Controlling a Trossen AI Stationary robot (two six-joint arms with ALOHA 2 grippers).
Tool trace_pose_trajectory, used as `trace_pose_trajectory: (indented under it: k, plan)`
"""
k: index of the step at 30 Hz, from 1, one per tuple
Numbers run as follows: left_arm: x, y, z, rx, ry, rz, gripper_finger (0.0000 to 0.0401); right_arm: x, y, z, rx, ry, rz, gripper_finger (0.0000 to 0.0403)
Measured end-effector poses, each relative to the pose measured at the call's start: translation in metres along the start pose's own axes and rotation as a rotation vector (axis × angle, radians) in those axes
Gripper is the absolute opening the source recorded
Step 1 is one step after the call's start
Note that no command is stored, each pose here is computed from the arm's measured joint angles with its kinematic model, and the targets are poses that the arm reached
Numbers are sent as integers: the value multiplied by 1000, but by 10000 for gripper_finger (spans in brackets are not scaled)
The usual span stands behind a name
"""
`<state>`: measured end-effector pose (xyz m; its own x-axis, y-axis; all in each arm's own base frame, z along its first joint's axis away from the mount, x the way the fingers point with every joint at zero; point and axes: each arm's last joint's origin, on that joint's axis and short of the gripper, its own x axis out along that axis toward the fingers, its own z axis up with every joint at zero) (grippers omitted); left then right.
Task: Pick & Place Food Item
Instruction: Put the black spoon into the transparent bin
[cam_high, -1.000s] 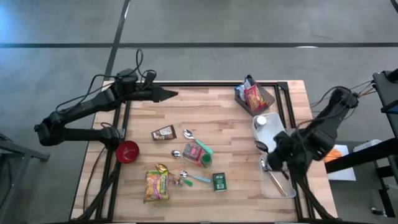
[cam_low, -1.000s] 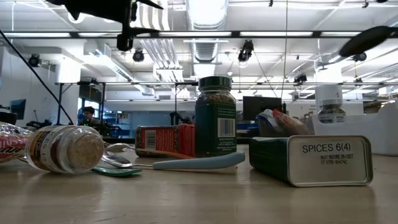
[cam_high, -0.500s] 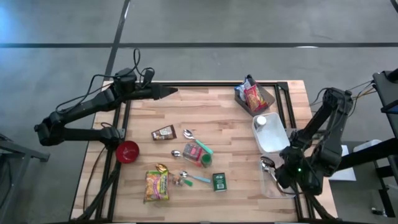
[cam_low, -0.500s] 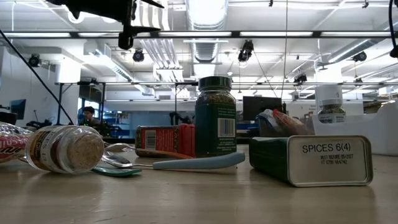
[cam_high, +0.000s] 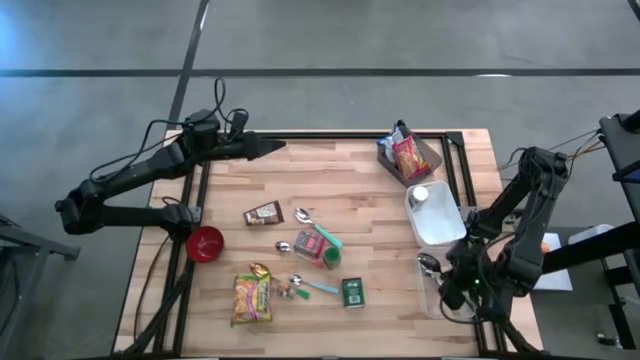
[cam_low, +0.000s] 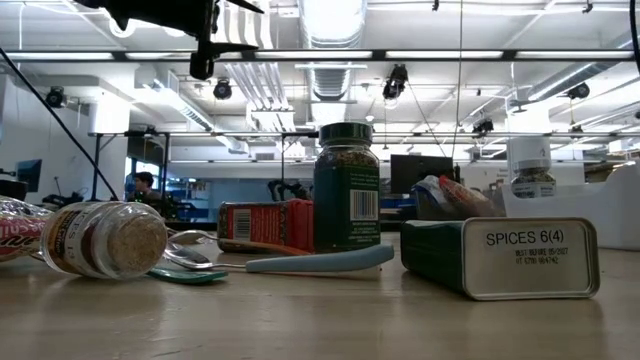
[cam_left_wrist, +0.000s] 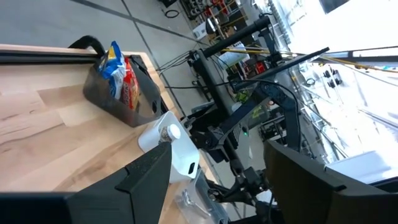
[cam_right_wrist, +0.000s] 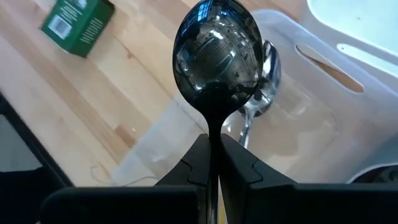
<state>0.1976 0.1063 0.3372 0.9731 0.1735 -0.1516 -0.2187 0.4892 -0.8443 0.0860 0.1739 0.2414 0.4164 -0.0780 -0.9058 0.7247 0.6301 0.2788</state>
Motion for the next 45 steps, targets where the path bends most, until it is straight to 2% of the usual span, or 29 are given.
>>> trace_pose_trajectory:
  k: [13,21,29,45]
  plan:
    - [0,0,0,-4,-1,-2,257,26,-16,-13,1,-6,-13,9]
    - [0,0,0,-28,-3,-4,257,40,-26,-13,18,-68,-27,9]
    - [0,0,0,-29,-4,-3,257,58,-30,-20,60,-35,40,9]
    - [0,0,0,-28,-5,-2,257,72,-28,-29,34,-67,-4,16]
